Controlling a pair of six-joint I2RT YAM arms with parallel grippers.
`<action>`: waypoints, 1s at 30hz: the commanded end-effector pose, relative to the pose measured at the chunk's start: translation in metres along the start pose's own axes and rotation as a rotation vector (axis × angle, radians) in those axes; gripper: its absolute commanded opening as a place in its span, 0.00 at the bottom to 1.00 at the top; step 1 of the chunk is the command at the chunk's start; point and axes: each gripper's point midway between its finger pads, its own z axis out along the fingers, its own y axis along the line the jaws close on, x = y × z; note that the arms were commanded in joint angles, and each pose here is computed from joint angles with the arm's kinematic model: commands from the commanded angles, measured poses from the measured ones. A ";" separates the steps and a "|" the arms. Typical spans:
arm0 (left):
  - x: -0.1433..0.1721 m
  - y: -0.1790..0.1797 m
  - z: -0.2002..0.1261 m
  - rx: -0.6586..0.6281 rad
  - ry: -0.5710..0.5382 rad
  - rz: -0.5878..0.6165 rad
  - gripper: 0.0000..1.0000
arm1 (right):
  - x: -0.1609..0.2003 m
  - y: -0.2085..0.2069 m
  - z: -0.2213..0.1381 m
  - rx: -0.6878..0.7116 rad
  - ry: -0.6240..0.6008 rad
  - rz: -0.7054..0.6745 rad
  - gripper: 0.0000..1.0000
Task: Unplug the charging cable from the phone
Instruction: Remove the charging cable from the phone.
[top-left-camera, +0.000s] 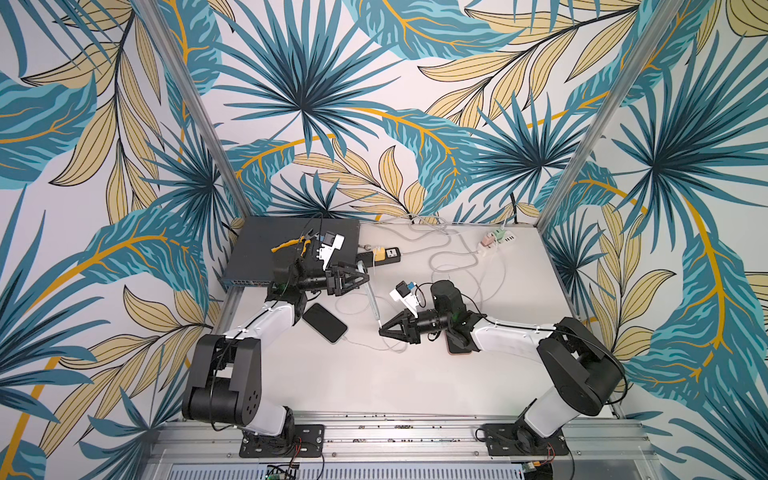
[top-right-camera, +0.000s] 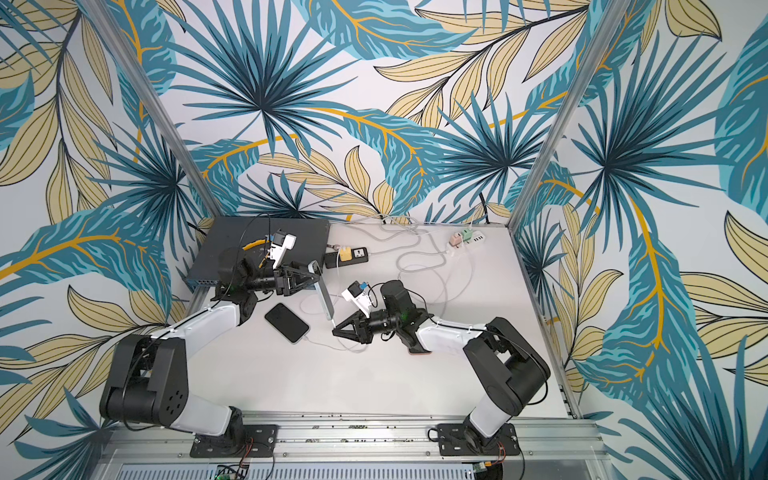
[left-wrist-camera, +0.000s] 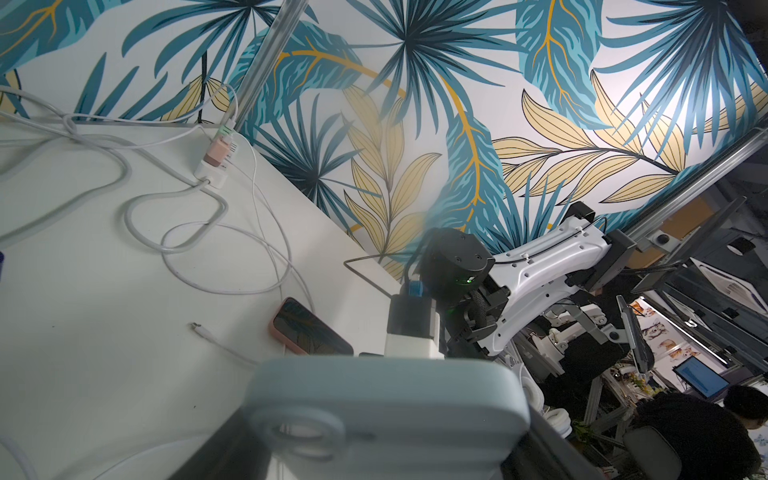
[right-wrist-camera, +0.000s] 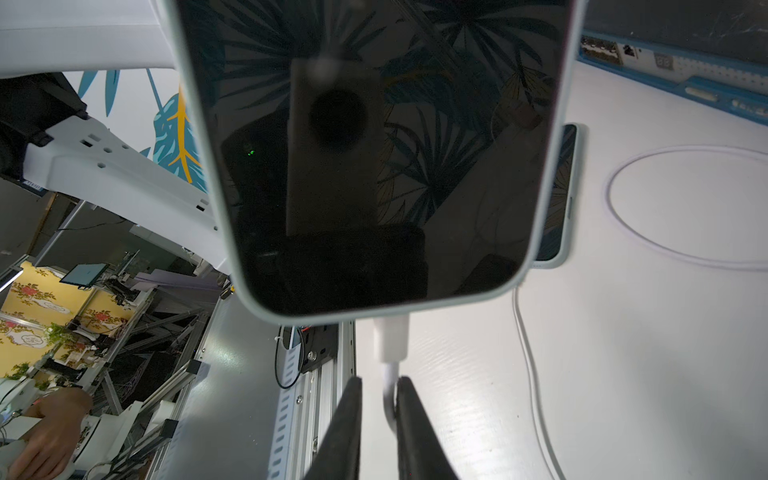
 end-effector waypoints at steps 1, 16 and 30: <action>-0.010 -0.011 -0.003 0.004 -0.017 0.066 0.40 | 0.002 -0.003 0.004 0.011 0.007 -0.010 0.17; -0.011 -0.011 -0.004 0.004 -0.017 0.066 0.40 | 0.000 -0.003 0.002 0.044 -0.004 -0.044 0.02; -0.014 -0.011 -0.007 0.000 -0.023 0.070 0.40 | 0.012 0.003 0.001 0.007 0.022 -0.030 0.00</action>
